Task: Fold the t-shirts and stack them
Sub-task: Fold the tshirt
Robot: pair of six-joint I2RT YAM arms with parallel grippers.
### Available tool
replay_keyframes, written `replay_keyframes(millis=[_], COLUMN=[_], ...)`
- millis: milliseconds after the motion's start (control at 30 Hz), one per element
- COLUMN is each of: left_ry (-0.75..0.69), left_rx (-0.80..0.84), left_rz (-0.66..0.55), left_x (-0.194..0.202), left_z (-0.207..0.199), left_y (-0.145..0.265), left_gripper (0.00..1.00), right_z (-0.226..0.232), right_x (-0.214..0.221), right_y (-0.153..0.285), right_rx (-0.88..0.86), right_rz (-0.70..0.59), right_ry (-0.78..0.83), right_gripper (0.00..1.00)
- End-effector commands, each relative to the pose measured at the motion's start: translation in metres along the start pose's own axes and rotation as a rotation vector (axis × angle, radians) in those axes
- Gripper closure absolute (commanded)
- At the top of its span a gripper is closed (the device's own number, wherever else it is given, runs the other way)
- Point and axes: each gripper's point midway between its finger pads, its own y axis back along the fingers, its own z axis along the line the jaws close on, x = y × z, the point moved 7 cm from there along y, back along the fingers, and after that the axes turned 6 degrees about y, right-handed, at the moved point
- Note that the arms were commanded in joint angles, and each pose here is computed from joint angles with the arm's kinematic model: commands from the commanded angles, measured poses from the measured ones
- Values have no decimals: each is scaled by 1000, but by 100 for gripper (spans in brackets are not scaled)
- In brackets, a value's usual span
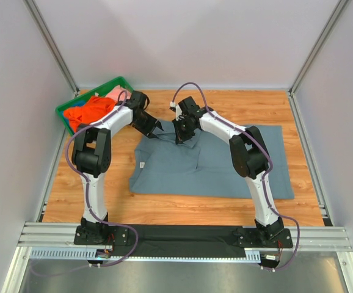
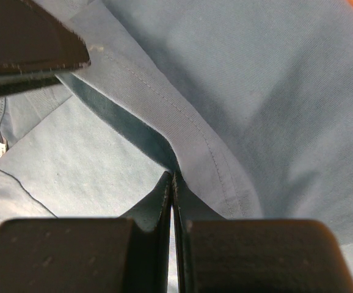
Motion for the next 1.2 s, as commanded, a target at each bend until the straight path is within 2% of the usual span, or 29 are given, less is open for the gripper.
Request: replay_keyframes(millis=[0,500,667,700,800,833,900,1033,1167], left_ry=[-13,-25,-25,-23,-29,-32,-57,-88,-110], left_rx=[13,-16,-5,-5,14,21,31,25,34], left_rz=[-24,-44,-13,-9,-4,-3,-11,-22,-36], left_x=[-3,-5,-3,-3,-3,-3,-3,-4,-6], left_z=[-10,-5,-6,-5,-10,-12,-17,-19,-21], left_y=[1,-4,-11,-13,-12,-10,-5,8,17], left_gripper=[52,53,62,68,78,85,93,99,100], right_z=[11,11,9,9,9,10,10,-1,-39], right_x=[-19,-21,-20,-20,-22,-22,-28,-42,-49], right_y=[23,21,22,22,28,31,48,90,128], right_rx=[-23,-17,-8,-2,9,13,43,84,218], right_rz=[-94,-94,-88,-87,-88,-84,-114,-222,-315], right_ry=[27,13,35,37,47,50,56,-43,-269], right_gripper=[100,100,100,99,96,92,84,68,63])
